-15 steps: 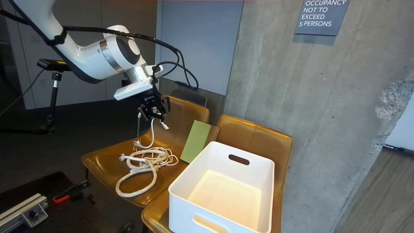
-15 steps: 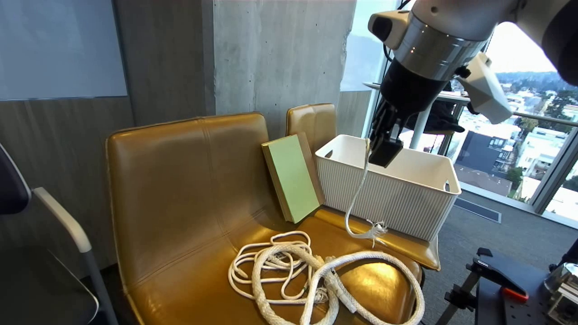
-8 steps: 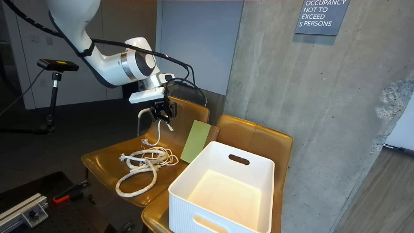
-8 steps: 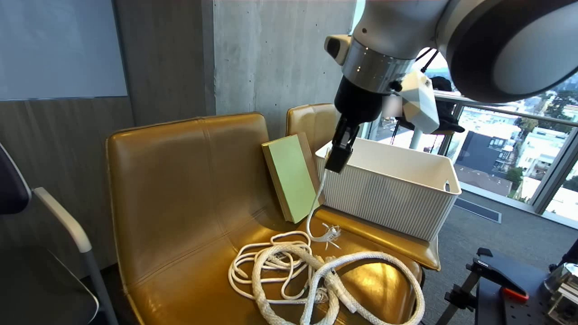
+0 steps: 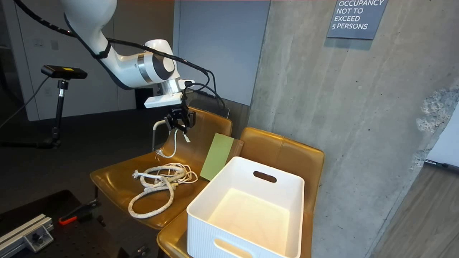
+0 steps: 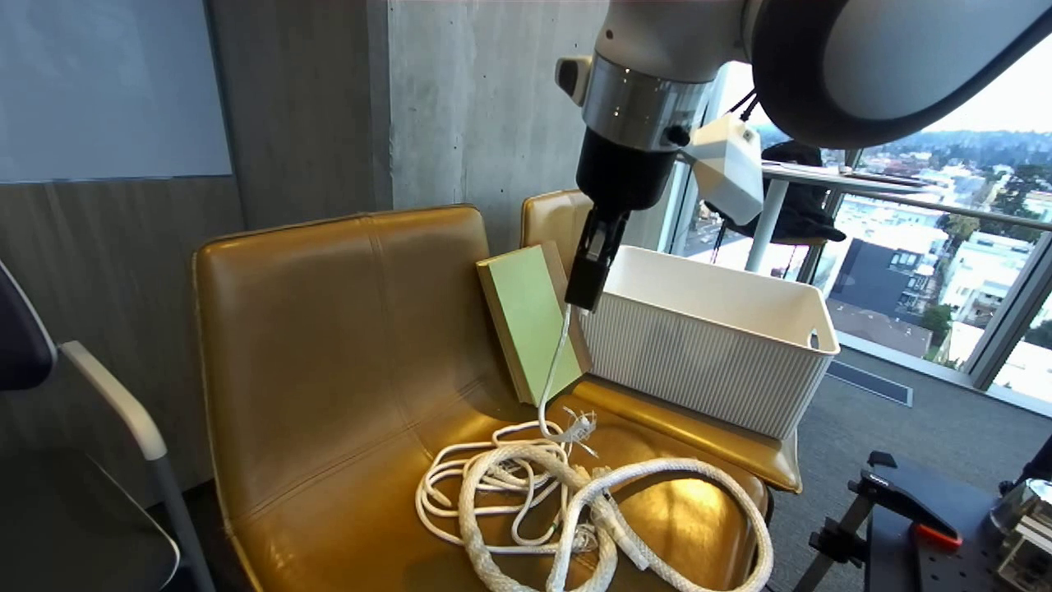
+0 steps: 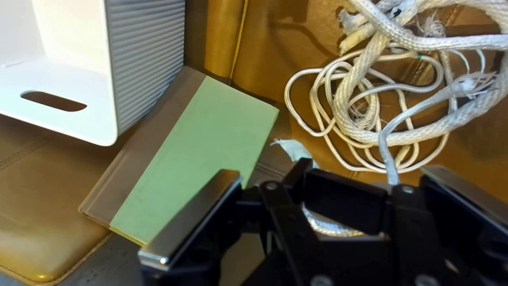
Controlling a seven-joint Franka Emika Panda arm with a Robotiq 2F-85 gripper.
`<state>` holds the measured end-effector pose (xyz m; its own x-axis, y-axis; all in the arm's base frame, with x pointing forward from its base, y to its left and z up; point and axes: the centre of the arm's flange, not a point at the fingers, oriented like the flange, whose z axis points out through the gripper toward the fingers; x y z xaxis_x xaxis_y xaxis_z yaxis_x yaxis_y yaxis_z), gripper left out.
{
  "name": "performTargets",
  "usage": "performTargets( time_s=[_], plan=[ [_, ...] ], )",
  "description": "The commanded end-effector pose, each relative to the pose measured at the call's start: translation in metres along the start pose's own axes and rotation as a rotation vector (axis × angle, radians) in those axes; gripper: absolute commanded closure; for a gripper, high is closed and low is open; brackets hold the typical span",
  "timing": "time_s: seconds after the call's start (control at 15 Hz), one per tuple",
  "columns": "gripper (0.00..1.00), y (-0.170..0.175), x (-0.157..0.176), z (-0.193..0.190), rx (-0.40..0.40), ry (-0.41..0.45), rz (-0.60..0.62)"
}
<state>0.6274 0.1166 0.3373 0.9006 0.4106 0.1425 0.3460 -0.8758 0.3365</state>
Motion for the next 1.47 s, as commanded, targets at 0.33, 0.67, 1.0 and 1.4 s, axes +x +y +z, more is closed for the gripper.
performTargets(
  time_s=[0.33,0.67,1.0,1.4],
  plan=[
    [0.67,-0.022,-0.008,-0.011,0.026,0.002,-0.014],
    [0.31,-0.018,-0.011,-0.009,0.028,-0.007,-0.018],
    [0.0,-0.006,-0.002,0.006,0.083,-0.047,-0.017],
    [0.0,-0.003,-0.011,0.018,0.106,-0.067,-0.005]
  ],
)
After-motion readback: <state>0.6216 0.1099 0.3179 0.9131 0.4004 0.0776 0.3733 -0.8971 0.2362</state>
